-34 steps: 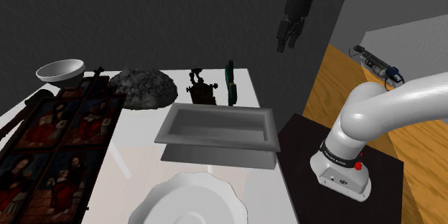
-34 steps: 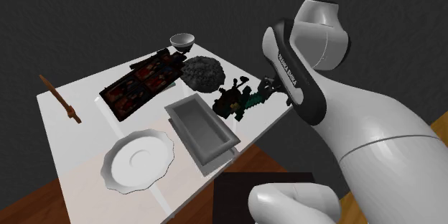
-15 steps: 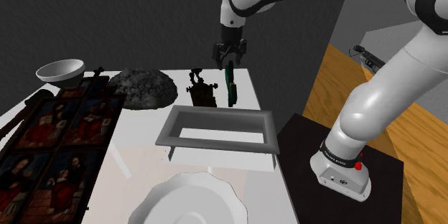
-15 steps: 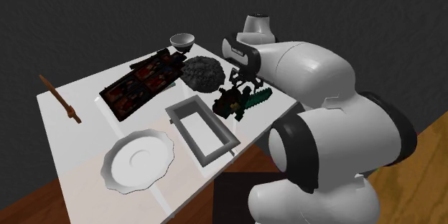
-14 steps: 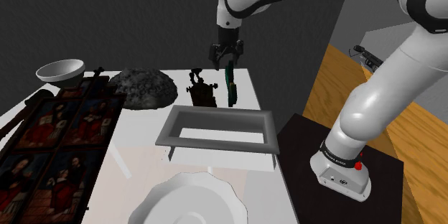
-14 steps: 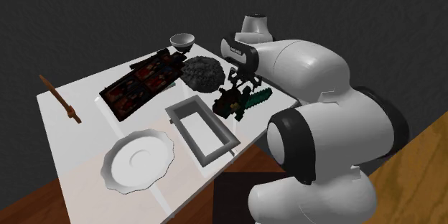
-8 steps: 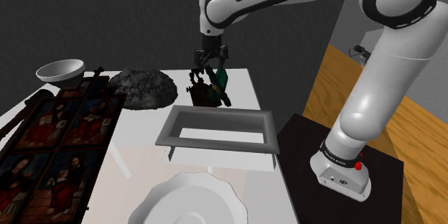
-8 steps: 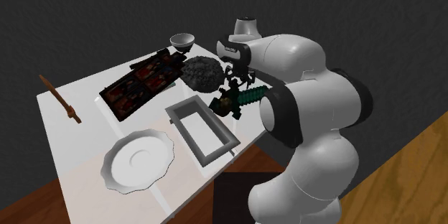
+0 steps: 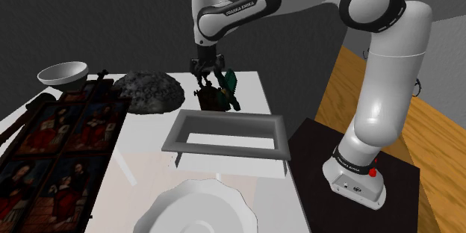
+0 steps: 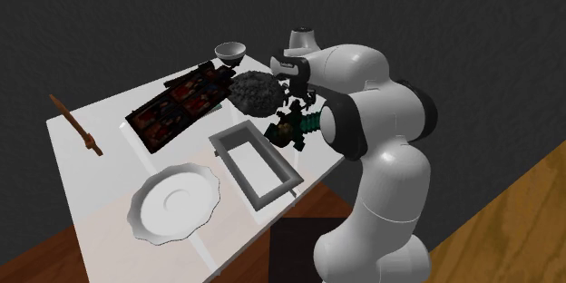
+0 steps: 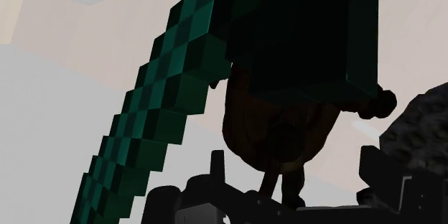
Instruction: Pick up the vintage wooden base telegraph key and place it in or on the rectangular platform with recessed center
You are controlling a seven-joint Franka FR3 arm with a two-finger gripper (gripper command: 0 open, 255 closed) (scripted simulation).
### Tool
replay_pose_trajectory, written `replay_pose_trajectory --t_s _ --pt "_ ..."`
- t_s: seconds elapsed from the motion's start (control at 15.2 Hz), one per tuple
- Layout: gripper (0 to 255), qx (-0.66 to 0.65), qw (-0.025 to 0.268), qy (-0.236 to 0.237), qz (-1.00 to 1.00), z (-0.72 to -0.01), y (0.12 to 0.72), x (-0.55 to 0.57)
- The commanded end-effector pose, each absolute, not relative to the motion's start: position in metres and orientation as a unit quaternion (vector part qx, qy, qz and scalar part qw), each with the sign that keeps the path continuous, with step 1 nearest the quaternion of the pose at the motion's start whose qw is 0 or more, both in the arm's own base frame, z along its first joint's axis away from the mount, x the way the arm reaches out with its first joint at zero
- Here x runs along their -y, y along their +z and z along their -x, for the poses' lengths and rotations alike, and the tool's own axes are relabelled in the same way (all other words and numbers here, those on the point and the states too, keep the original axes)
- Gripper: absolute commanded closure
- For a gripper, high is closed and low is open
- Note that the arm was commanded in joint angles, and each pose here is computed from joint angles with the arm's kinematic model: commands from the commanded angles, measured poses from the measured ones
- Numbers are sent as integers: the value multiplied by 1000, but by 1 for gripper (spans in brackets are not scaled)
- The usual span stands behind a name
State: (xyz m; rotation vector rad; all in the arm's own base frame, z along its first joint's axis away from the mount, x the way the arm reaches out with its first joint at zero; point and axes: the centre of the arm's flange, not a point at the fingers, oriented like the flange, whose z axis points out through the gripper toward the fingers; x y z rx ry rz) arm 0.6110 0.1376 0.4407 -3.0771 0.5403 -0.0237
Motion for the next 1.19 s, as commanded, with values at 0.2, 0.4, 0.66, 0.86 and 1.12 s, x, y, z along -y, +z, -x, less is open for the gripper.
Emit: replay_pose_trajectory --t_s 0.2,0.4,0.66,0.86,1.12 --pt "0 -173 9 -8 985 -613 411 -139" --pt "0 -173 9 -8 985 -613 411 -139" --pt "0 -173 9 -8 985 -613 411 -139" --pt "255 -173 9 -8 985 -613 411 -139" --pt "255 -173 9 -8 985 -613 411 -139"
